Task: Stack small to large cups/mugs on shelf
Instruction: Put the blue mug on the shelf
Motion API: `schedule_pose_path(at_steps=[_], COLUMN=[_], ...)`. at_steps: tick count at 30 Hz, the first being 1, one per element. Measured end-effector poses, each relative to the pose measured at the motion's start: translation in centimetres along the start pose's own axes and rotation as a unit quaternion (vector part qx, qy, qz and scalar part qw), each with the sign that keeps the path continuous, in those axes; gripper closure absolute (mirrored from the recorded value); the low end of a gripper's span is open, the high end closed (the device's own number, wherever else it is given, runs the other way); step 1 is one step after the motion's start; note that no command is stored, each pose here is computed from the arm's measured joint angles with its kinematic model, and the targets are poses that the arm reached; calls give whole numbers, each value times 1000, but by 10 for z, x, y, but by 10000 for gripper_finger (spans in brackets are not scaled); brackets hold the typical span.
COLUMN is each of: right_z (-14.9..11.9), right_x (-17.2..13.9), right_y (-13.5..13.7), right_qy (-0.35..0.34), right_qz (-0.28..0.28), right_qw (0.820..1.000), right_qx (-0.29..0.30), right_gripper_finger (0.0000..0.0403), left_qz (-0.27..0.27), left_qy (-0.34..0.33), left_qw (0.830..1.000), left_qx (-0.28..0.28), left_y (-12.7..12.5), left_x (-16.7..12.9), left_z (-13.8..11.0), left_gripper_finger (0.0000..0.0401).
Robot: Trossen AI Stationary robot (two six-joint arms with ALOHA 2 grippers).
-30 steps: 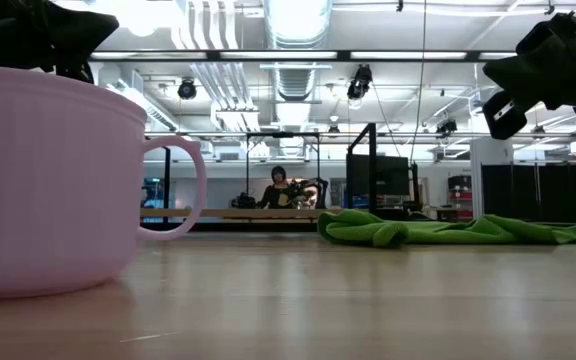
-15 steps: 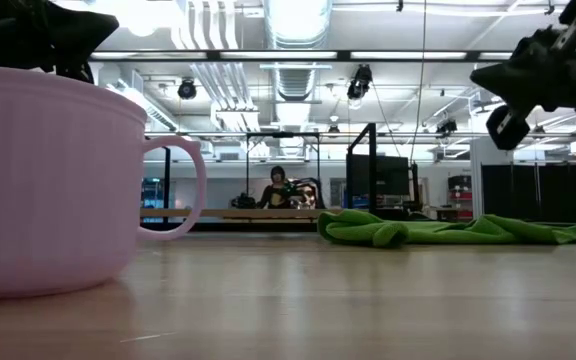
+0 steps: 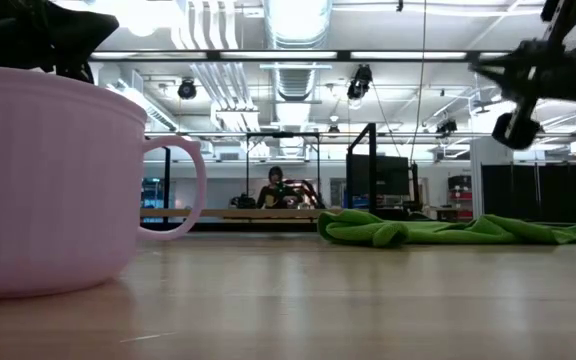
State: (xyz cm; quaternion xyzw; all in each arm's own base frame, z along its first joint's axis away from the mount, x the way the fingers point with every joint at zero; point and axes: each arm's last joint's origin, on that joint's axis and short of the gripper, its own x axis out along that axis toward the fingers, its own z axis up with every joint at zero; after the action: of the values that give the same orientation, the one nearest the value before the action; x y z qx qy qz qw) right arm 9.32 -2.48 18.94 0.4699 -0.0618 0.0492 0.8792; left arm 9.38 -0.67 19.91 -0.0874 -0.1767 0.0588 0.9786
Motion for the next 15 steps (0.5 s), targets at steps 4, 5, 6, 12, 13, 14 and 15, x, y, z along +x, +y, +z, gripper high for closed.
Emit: schedule_pose_path(at_steps=[4,5,6,12,13,14,15], right_z=[22,29,36,74,79,84,89], right_x=[-3,-5,-6,-15,-15,-15,-14], right_y=[39,53,66,138,148,156,164], right_qy=[-36,-46,-55,-51,-38,-23,-6], right_qz=[43,57,68,48,32,13,-8], right_qw=[996,993,990,980,981,982,984], right_qx=[-70,-88,-107,-184,-187,-185,-179], right_gripper_finger=[394,394,394,394,394,394,394], left_qz=[-3,-7,-13,-15,-15,-15,-15], left_qy=[-6,-4,-4,23,38,55,75], left_qw=[1000,1000,1000,996,995,994,992], left_qx=[-3,1,10,86,92,96,102], left_y=[-1,-1,-2,-8,-9,-11,-12], left_x=[0,1,1,10,12,14,17], left_z=[3,5,9,42,50,57,64], left_gripper_finger=[400,400,400,400,400,400,400])
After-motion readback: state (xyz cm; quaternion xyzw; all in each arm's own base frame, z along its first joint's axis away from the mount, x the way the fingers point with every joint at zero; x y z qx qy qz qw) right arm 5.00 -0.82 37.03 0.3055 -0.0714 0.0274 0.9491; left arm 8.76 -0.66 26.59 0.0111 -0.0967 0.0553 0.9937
